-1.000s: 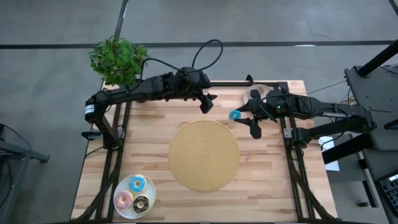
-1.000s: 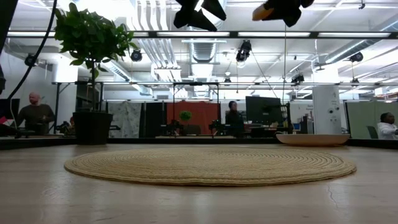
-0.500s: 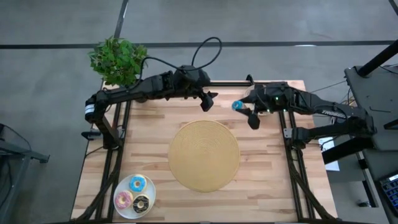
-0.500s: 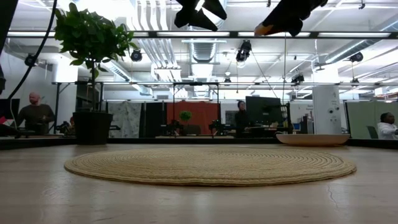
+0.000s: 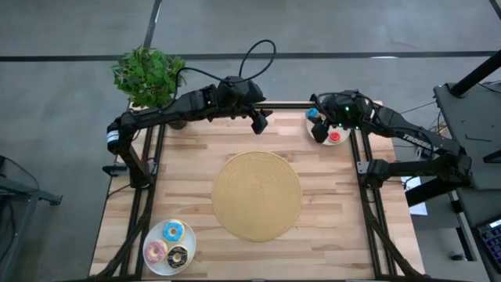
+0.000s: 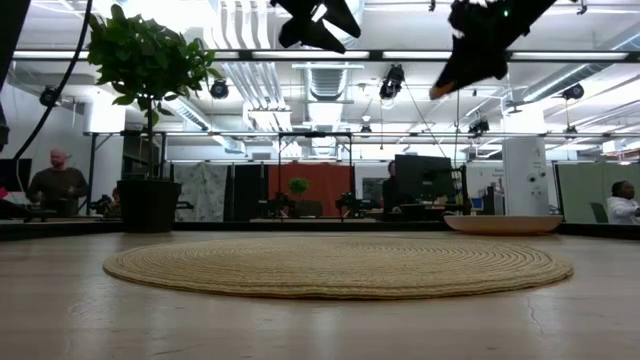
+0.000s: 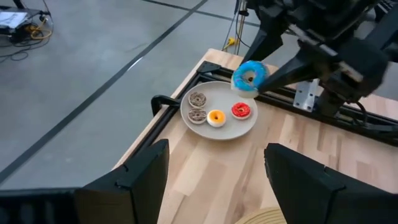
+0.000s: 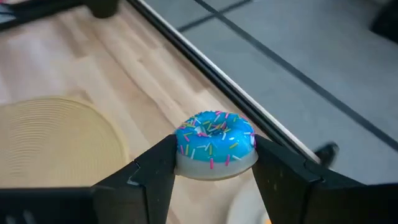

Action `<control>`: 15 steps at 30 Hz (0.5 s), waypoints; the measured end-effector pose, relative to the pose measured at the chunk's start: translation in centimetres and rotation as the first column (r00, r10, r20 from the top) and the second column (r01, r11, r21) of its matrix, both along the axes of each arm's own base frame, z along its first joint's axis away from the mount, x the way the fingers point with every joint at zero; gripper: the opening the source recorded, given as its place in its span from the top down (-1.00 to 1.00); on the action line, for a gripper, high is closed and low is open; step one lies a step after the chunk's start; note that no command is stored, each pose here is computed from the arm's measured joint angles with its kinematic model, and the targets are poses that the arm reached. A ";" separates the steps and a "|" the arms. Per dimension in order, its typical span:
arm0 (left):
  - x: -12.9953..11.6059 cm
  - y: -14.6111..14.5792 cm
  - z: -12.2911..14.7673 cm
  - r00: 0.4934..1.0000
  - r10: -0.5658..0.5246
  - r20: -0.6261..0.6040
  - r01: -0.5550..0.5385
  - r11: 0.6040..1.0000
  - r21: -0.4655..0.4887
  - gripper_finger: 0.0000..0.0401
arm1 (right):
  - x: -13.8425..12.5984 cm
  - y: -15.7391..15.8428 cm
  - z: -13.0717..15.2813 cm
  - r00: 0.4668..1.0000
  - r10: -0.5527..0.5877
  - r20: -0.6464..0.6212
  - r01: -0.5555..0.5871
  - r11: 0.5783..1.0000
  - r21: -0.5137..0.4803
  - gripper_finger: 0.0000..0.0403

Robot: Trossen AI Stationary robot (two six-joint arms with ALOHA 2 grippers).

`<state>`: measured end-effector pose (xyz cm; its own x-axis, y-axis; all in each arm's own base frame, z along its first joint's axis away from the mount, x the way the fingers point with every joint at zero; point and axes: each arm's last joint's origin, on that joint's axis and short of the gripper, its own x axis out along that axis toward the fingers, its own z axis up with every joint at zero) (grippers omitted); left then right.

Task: Pick & Place donuts
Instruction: Put the small blue donut on the gray plate

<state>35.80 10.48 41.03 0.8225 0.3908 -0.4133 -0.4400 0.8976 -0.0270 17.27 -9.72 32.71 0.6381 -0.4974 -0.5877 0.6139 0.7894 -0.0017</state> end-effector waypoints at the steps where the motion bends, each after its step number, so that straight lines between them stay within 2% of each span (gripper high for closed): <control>1: 0.0 0.1 0.0 1.000 0.002 0.001 -0.002 1.000 0.000 -0.18 | -0.2 -0.3 -0.2 1.000 -0.020 -0.006 0.021 1.000 0.005 0.06; 10: -0.2 0.6 0.0 1.000 0.016 0.000 -0.016 1.000 0.001 -0.18 | -1.5 -2.1 -3.7 0.970 -0.224 -0.094 0.228 0.973 0.027 0.06; 15: -0.2 0.7 0.0 1.000 0.020 0.001 -0.020 1.000 0.000 -0.18 | -1.9 -2.6 -5.5 0.950 -0.296 -0.095 0.303 0.951 0.066 0.07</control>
